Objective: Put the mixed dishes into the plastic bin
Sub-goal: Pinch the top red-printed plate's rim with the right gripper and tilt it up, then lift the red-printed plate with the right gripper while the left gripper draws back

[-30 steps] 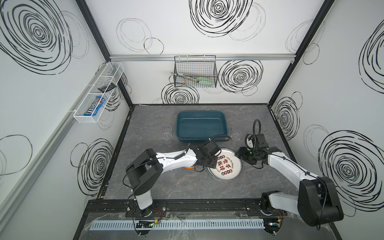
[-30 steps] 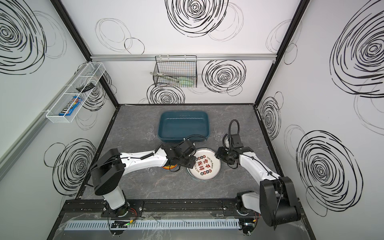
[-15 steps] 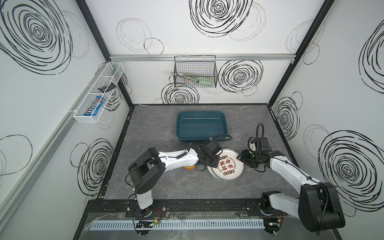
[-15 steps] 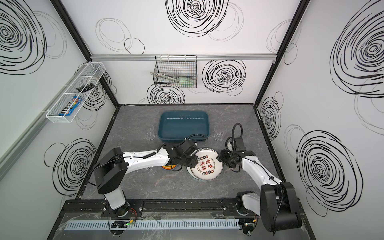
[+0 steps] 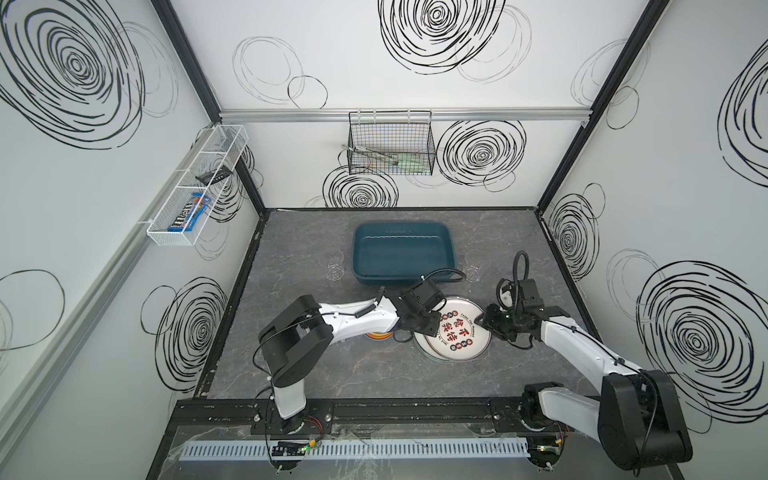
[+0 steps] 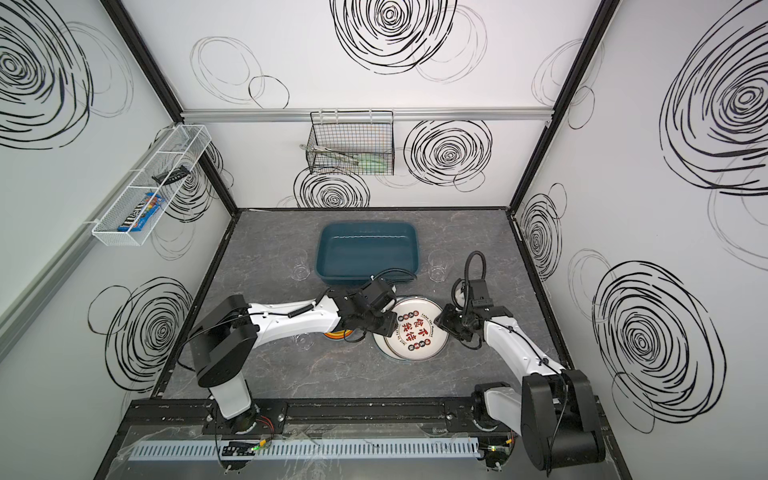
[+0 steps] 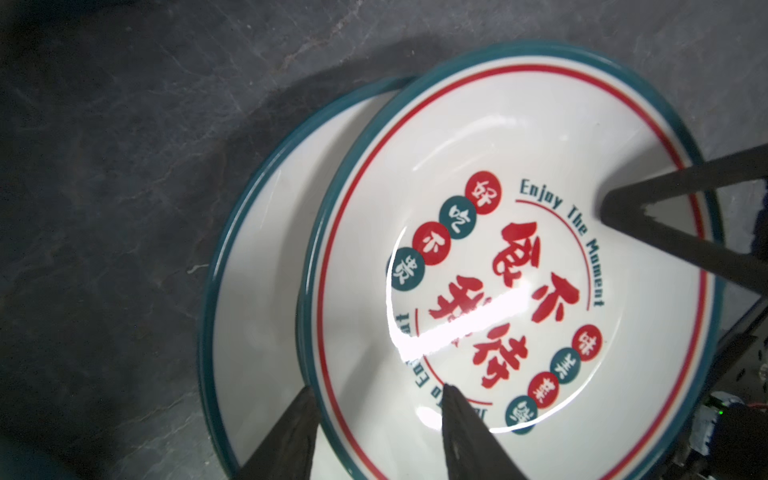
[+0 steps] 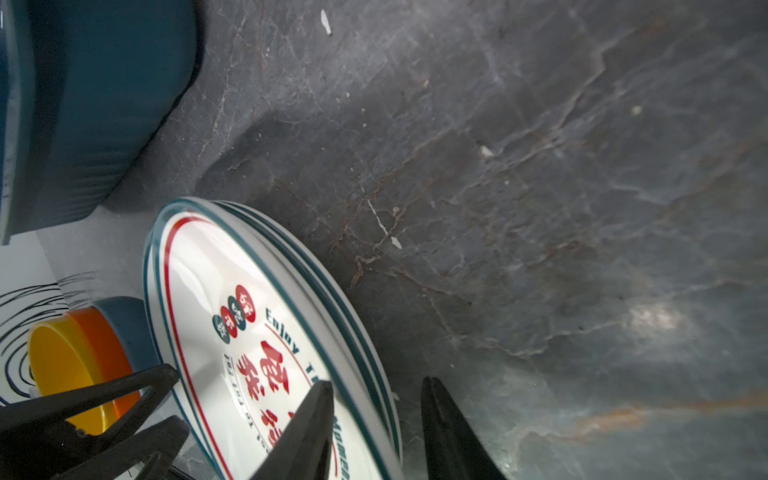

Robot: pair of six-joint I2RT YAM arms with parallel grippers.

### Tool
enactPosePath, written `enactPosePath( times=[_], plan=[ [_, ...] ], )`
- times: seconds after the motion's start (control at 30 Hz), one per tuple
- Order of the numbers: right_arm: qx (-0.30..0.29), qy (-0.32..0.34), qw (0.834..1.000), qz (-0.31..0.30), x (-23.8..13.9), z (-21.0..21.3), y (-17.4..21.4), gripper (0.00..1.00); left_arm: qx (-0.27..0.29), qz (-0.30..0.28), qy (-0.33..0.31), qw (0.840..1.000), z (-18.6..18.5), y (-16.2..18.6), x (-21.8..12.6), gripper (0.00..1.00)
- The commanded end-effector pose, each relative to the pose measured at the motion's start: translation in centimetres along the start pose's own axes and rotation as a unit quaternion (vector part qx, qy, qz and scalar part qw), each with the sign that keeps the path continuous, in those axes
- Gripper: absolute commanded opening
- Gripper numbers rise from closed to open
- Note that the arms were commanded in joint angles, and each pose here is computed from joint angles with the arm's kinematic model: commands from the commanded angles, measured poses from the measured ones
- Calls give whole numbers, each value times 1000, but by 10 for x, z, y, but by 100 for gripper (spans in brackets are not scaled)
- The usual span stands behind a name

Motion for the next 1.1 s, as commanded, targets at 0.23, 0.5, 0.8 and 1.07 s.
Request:
enactPosePath(
  times=[0.23,0.5,0.8,1.07],
  plan=[
    [5,12,1000,-19,-12,-1,-3,25,11,-7,17,1000,-11,-7,-3,52],
    [-6,5,999,-44,-28,10,-14,9,0,-37,37,999,-15,-19,-29,55],
    [-21,-16,997,-67,-47,27,-24,2,-15,-77,58,995,-13,-33,-64,58],
    [-52,-58,992,-95,-73,53,-35,0,-35,-118,92,988,-8,-43,-103,61]
  ],
)
Point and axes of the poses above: each gripper's point midway between its finger pads, its own x axis out along the fingers, its own z axis along the line the jaws close on, y = z × x, the point moved 2 cm from there along -x, back along the fingers, and after that the axes turned 5 degrees about -x, right-handed, at the moved point
